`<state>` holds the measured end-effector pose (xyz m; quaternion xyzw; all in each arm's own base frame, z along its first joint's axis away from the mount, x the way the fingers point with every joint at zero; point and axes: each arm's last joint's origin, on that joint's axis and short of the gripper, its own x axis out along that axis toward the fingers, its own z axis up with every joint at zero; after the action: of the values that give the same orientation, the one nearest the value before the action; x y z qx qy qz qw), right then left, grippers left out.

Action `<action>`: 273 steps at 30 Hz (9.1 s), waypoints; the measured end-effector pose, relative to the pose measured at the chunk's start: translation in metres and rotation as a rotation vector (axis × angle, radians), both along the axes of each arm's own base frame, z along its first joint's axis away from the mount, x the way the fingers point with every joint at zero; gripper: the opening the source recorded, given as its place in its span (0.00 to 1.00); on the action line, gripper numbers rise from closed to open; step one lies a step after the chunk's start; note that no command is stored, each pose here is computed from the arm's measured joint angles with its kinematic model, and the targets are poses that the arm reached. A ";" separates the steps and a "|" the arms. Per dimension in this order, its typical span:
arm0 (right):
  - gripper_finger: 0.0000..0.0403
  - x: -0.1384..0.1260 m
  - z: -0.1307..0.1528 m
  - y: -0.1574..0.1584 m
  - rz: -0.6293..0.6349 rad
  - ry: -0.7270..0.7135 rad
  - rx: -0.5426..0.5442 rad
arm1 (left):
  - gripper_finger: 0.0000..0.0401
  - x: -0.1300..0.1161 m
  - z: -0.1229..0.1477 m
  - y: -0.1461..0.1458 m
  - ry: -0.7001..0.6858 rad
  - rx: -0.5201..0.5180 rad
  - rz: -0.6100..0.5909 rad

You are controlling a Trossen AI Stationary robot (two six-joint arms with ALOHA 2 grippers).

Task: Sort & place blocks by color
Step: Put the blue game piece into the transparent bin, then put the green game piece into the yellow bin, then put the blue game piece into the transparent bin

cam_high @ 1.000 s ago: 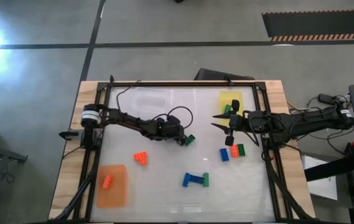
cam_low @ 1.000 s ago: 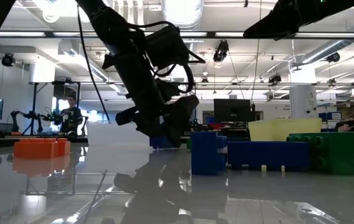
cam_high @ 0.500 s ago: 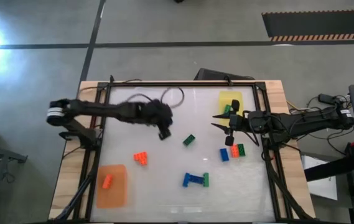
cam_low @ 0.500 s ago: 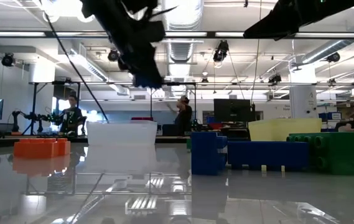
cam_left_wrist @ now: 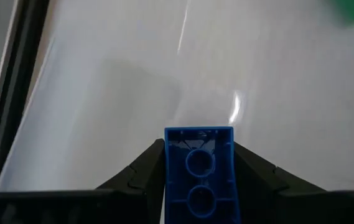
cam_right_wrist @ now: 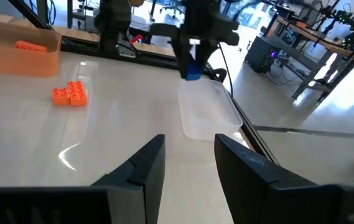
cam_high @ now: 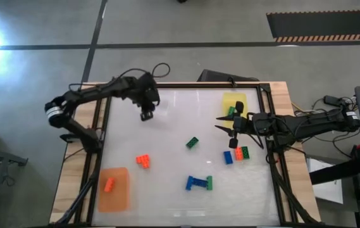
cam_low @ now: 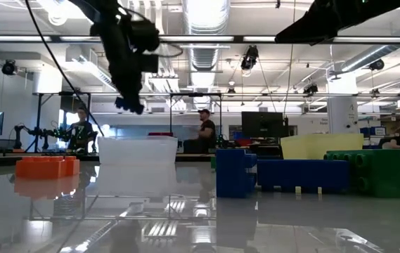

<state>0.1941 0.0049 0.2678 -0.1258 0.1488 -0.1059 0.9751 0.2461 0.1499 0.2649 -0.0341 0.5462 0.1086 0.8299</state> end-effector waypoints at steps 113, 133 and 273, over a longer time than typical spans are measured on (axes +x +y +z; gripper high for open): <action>0.30 0.174 -0.070 -0.024 0.232 0.803 -0.002 | 0.48 -0.021 0.021 -0.133 -1.200 0.032 -0.163; 0.18 0.169 -0.067 -0.023 0.249 0.823 -0.028 | 0.48 -0.022 0.017 -0.133 -1.187 0.030 -0.162; 0.56 0.080 -0.021 -0.022 -0.429 0.462 0.851 | 0.48 -0.010 -0.002 -0.132 -1.139 -0.022 -0.123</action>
<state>0.2744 -0.0170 0.2470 0.2942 0.4122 -0.2028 0.8381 0.2361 0.0183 0.2632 -0.0638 0.0149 0.0189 0.9977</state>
